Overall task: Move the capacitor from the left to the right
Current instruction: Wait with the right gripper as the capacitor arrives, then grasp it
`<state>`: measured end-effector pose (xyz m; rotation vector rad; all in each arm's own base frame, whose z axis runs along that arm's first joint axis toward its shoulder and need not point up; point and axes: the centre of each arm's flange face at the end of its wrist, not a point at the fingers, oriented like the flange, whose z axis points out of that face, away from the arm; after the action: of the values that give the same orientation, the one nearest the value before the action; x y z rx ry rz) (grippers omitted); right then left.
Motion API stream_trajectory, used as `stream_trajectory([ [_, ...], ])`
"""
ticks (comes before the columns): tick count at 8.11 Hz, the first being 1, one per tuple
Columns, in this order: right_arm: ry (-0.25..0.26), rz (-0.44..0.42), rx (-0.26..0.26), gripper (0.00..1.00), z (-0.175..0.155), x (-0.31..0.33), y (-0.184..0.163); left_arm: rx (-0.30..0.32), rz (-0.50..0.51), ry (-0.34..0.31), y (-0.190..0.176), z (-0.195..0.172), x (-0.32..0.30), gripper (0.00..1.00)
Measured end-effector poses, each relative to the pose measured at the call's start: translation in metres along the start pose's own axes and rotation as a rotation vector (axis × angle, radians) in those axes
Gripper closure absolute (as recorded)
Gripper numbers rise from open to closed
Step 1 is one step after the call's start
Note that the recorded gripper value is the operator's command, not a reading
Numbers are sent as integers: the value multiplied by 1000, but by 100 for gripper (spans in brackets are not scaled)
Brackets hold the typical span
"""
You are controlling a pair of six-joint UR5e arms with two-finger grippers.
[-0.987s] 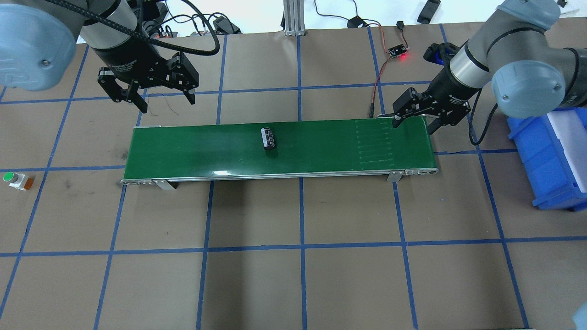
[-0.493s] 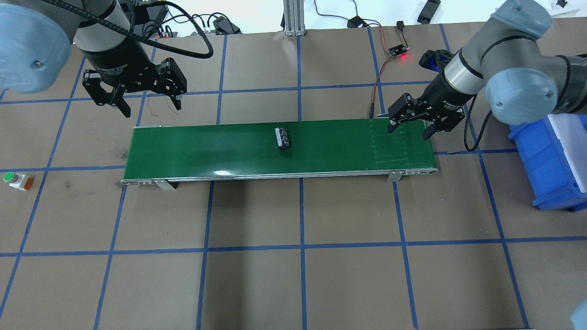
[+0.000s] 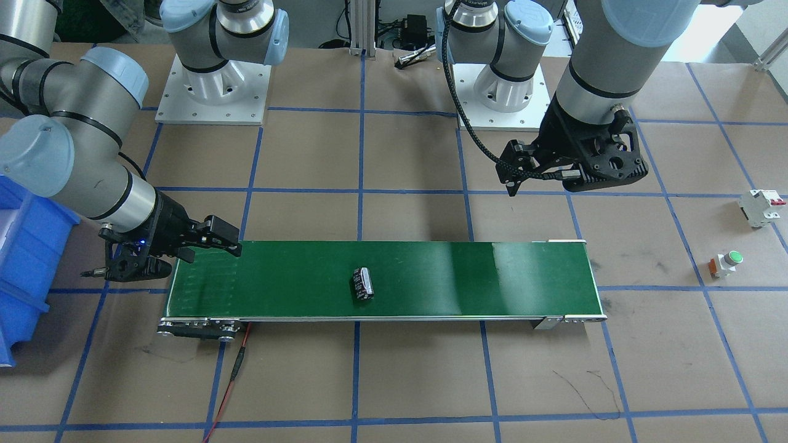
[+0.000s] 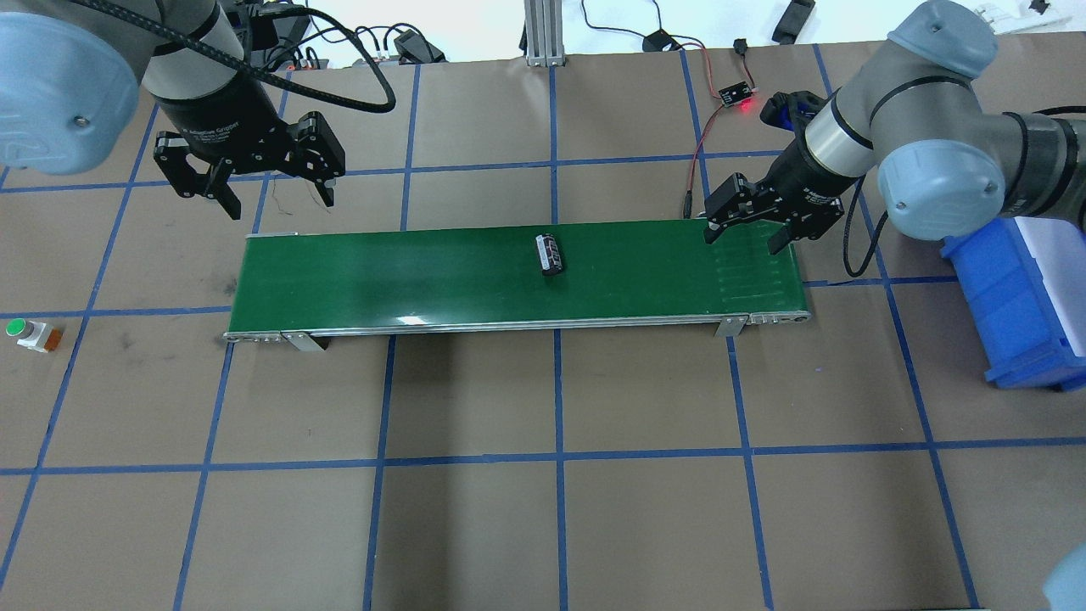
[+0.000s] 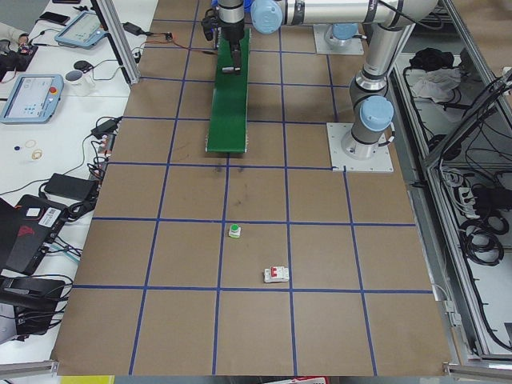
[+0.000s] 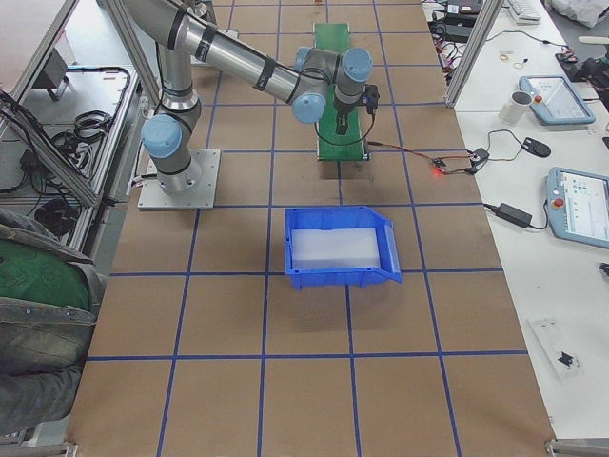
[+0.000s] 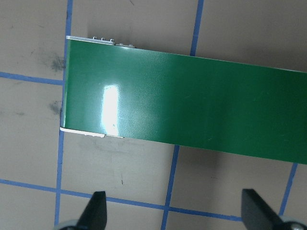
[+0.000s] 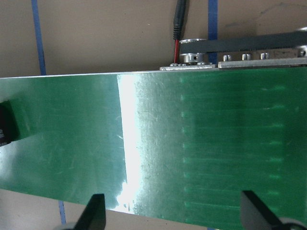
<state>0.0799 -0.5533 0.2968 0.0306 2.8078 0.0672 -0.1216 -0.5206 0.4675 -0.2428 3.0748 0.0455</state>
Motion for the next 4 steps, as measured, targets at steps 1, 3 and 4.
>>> stream_trajectory([
  [1, 1, -2, 1, 0, 2, -1, -1, -2, 6, 2, -2, 2, 1, 0],
  [3, 13, -12, 3, 0, 4, -1, -2, 3, 39, 5, 0, 0, 1, 0],
  [4, 17, -18, 2, 0, 6, -1, -1, 8, 62, 7, 1, -2, 2, 1],
])
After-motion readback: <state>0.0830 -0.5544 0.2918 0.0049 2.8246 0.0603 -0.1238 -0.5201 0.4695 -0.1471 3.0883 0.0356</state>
